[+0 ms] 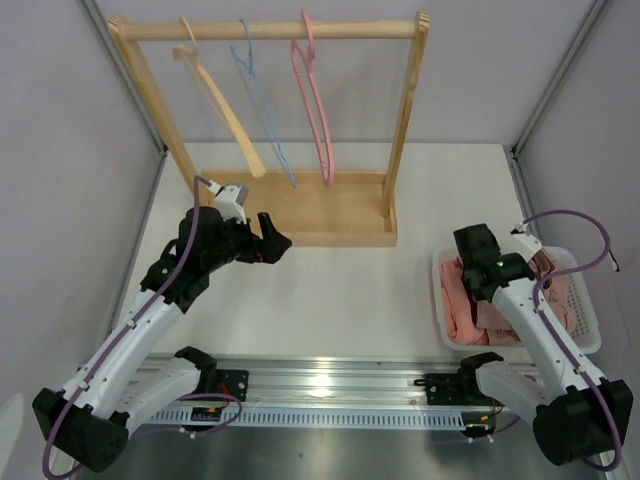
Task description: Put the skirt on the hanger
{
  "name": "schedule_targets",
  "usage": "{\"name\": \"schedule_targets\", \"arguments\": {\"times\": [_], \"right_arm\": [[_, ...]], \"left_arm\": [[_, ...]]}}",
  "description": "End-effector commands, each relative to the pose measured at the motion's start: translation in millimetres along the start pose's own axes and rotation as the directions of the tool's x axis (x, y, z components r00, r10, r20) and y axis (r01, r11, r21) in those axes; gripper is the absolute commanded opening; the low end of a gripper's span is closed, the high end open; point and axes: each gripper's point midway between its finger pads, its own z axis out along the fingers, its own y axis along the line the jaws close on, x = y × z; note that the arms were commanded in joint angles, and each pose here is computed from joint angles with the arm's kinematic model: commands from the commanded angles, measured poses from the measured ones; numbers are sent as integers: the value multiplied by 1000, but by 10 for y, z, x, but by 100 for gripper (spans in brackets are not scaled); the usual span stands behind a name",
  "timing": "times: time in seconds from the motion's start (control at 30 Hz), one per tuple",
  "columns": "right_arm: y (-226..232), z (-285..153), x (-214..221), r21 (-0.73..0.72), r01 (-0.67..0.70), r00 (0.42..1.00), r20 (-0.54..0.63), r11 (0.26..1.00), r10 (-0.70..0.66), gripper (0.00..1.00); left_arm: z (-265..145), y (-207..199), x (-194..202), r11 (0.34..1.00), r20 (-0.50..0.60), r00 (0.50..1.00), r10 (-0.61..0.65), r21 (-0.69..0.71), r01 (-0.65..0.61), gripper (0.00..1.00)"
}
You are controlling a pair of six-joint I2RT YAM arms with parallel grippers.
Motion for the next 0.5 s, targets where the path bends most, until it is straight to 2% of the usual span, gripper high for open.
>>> {"name": "schedule_targets", "arguments": {"times": [0.0, 0.1, 0.13, 0.23, 0.37, 0.4, 0.47], "right_arm": [[59, -234, -494, -56, -55, 991, 117, 997, 62, 0], [196, -511, -776, -153, -38, 987, 149, 987, 61, 0], [301, -704, -972, -216, -59, 982, 165, 975, 96, 0], [564, -1097, -1183, -331, -22, 980, 178, 943, 85, 0], [911, -1511, -1030, -411, 67, 979, 201, 909, 18, 0], [1021, -1597, -931, -445, 54, 983, 182, 894, 32, 0], [1299, -1817, -568, -511, 136, 982, 183, 849, -47, 0]], "left_arm": [[-15, -56, -22, 999, 11, 1000, 24, 31, -24, 99], [-24, -66, -43, 999, 17, 1000, 25, 33, -25, 99], [-29, -64, -51, 999, 19, 999, 28, 30, -28, 99], [-46, -66, -93, 999, 34, 999, 31, 26, -32, 99], [-74, -33, -138, 999, 49, 998, 37, 0, -37, 99], [-82, -9, -126, 999, 44, 998, 37, -13, -36, 99], [-121, 20, -183, 999, 63, 997, 37, -40, -34, 99]]}}
